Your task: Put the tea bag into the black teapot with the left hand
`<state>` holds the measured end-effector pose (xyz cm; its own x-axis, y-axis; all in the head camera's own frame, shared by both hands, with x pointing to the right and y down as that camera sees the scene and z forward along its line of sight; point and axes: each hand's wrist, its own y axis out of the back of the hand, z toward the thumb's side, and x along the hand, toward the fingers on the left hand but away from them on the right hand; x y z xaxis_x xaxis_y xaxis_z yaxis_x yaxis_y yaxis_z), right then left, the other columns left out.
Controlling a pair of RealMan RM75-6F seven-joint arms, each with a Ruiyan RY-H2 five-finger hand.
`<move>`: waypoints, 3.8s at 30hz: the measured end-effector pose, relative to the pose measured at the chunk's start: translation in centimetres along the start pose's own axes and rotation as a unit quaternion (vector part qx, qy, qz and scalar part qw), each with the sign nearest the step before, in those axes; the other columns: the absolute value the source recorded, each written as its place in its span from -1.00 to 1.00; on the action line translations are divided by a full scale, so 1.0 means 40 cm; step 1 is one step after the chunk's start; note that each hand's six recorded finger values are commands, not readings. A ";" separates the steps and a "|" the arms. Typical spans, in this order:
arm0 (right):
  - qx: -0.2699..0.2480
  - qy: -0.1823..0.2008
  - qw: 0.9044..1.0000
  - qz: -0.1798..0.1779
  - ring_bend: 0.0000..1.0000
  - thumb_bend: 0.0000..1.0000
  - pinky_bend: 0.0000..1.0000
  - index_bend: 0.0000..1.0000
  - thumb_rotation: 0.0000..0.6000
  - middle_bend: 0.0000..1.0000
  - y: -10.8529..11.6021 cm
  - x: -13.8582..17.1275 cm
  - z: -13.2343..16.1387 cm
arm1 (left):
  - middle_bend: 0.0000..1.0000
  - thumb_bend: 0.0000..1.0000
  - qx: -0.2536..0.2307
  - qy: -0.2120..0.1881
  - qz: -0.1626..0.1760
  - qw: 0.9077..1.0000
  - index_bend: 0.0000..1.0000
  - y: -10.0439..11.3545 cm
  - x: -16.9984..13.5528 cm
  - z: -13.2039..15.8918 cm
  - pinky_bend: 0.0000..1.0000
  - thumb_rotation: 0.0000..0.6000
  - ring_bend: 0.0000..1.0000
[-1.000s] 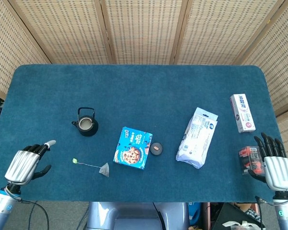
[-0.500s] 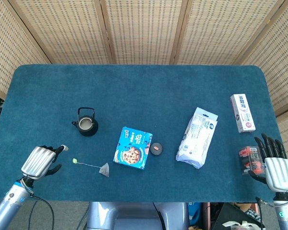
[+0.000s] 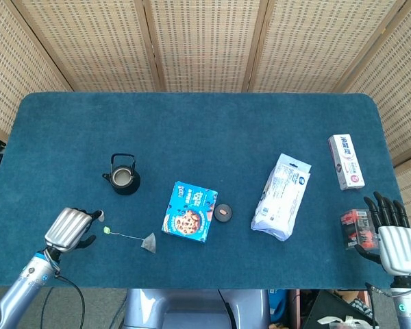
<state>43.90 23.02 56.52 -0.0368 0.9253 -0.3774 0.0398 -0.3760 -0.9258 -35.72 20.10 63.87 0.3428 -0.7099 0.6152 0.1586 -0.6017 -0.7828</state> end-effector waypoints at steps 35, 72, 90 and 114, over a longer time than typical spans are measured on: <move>0.004 -0.015 1.000 0.009 -1.00 -0.99 -1.00 -1.00 1.00 -1.00 -0.006 0.011 -0.016 | 0.39 -0.28 -0.010 0.027 -0.075 0.997 -0.12 -0.109 0.076 -0.014 0.30 1.00 0.28; 0.003 -0.035 0.999 0.013 -1.00 -0.99 -1.00 -1.00 1.00 -1.00 -0.007 0.038 -0.040 | 0.39 -0.11 -0.009 0.023 -0.099 0.995 0.02 -0.138 0.113 0.008 0.30 1.00 0.28; 0.000 -0.038 0.999 0.008 -1.00 -1.00 -1.00 -1.00 1.00 -1.00 -0.005 0.044 -0.049 | 0.39 -0.10 -0.023 0.020 -0.104 0.994 0.17 -0.138 0.108 0.021 0.30 1.00 0.28; 0.000 -0.044 0.999 0.006 -1.00 -1.00 -1.00 -1.00 1.00 -1.00 -0.004 0.062 -0.054 | 0.39 -0.10 -0.025 0.025 -0.112 0.993 0.22 -0.154 0.105 0.016 0.30 1.00 0.28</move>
<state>45.95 25.47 55.81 -0.1238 0.9131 -0.3886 0.0415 -0.3865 -0.9214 -34.65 21.05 71.20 0.2580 -0.5729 0.7780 0.1783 -0.7632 -0.6211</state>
